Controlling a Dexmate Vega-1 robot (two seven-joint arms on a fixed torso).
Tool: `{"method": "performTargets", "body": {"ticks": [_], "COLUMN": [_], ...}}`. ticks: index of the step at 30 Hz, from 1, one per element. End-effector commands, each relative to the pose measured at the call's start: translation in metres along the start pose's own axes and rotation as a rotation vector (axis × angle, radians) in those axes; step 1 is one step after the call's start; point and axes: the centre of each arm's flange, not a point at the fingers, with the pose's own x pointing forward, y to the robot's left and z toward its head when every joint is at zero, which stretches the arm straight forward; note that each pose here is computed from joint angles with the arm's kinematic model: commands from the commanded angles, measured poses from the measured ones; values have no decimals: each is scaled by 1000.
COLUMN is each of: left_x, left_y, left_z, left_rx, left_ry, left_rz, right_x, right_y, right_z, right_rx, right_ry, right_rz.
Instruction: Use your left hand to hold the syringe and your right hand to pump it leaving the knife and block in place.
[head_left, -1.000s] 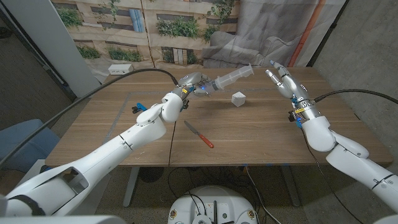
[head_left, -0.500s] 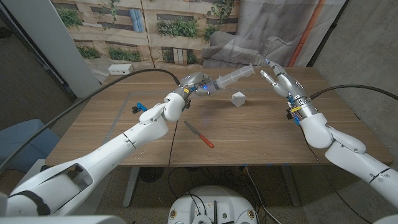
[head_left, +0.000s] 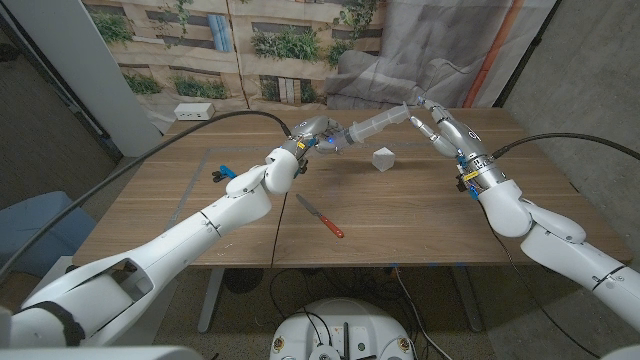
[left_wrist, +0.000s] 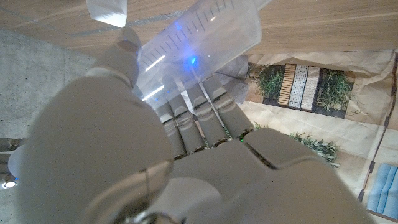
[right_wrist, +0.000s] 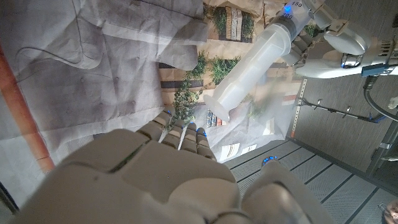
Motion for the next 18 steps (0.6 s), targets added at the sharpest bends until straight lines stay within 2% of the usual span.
{"method": "performTargets", "body": {"ticks": [1,18], "left_x": [1,3], "left_y": [0,-2], "left_z": [-4,-6], "left_rx": [6,0], "left_ry": [0,-9], "left_rz": [-10,-10], "right_x": [4,5], "right_y": [4,10], "right_z": [7,14], "right_rx": [3,19], "right_ry": [-28,-53], "right_rz": [34,66]}}
